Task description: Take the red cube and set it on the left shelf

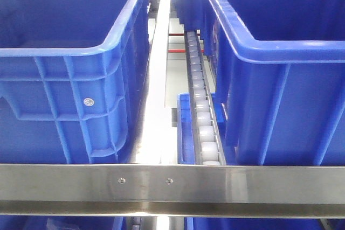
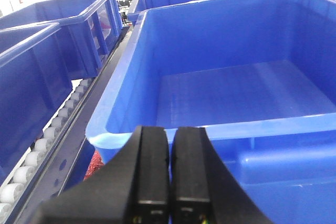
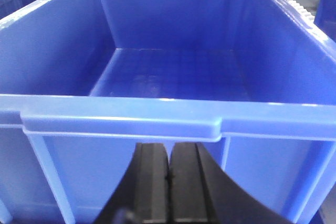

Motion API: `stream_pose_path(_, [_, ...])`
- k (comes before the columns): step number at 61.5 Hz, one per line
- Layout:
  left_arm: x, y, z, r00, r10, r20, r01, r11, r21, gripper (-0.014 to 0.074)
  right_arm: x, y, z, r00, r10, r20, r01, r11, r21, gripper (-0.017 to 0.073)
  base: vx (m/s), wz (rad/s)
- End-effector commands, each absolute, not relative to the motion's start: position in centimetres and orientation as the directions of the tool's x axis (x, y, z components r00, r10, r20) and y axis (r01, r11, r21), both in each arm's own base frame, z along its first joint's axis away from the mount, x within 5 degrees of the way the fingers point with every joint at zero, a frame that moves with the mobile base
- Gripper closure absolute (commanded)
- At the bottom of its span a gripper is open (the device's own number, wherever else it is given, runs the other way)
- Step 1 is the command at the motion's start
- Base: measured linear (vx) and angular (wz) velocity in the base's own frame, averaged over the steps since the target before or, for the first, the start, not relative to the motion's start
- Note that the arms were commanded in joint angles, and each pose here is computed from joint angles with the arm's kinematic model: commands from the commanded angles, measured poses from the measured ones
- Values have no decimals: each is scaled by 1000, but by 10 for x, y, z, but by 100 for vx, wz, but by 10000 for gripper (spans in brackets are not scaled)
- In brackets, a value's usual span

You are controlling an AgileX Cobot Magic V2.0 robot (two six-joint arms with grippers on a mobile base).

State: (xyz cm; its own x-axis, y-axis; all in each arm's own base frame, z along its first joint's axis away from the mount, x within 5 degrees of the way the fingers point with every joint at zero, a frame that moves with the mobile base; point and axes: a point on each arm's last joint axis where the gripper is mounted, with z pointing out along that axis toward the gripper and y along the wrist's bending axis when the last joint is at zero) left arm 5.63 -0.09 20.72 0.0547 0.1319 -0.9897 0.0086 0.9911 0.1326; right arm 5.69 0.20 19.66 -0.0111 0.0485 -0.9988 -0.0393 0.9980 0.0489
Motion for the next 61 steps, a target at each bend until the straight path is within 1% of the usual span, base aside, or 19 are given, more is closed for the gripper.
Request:
stream_pose_path(1, [57,-1,208,116,126,-985,5,992,128,488,54,2,213,110,34,-993,-44,999,29,502,0,0])
stream_pose_path(18, [57,-1,208,116,126,-985,5,992,128,488,54,2,213,110,34,-993,-44,999,29,502,0,0])
stream_pose_path(24, [57,-1,208,116,126,-985,5,992,128,488,54,2,213,109,52,-993,-46,998,47,502,0,0])
stream_pose_path(61, [57,-1,208,116,126,-985,5,992,128,488,54,2,213,109,35,-993,-44,999,31,502,0,0])
